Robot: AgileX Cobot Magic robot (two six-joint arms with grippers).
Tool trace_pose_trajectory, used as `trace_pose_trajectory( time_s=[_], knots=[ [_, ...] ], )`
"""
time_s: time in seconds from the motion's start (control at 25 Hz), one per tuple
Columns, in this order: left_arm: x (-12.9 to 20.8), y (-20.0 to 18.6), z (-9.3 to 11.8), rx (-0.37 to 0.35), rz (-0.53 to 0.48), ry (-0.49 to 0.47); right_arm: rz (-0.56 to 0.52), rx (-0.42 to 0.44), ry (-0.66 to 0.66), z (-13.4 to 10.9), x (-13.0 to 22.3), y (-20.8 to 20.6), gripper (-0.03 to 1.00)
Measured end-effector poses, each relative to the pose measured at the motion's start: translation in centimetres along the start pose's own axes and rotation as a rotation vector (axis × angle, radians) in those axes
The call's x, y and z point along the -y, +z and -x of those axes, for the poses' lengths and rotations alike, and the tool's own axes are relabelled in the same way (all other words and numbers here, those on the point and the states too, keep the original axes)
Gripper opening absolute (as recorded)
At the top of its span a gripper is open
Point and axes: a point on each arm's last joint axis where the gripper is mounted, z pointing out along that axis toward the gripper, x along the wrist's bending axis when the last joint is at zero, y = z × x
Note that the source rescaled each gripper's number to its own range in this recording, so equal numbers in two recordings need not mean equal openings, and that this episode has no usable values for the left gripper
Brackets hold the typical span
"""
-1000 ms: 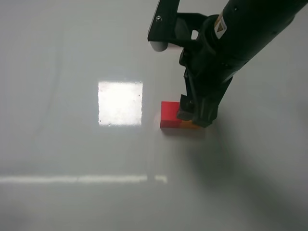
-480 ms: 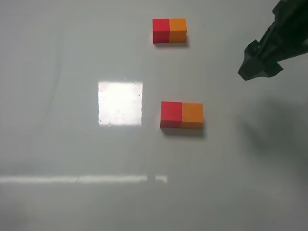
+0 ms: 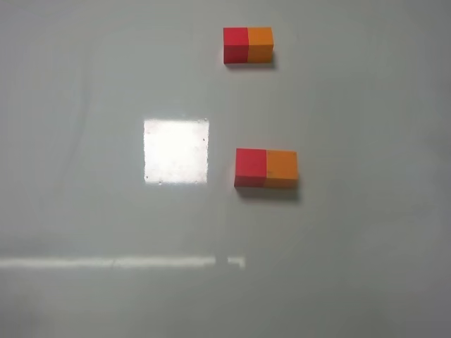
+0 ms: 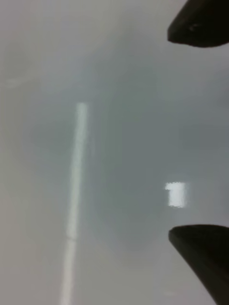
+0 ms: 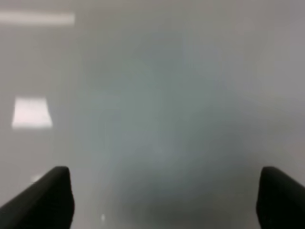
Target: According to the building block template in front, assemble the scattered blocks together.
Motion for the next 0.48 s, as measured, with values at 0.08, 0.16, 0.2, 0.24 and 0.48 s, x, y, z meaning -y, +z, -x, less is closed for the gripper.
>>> trace_pose_trajectory(
  time_s=[0.08, 0.16, 0.2, 0.24, 0.48],
  knots=[
    [0.0, 0.0, 0.0, 0.000, 0.000, 0.000, 0.002, -0.012, 0.038, 0.3, 2.3, -0.6, 0.78],
    [0.0, 0.0, 0.0, 0.000, 0.000, 0.000, 0.027, -0.040, 0.055, 0.1, 4.6, -1.2, 0.78],
    [0.0, 0.0, 0.0, 0.000, 0.000, 0.000, 0.063, -0.049, 0.064, 0.0, 5.7, -1.8, 0.78],
    [0.0, 0.0, 0.0, 0.000, 0.000, 0.000, 0.092, -0.060, 0.071, 0.0, 7.0, -2.2, 0.78],
    [0.0, 0.0, 0.0, 0.000, 0.000, 0.000, 0.210, -0.099, 0.086, -0.6, 13.8, -3.2, 0.78]
  ],
)
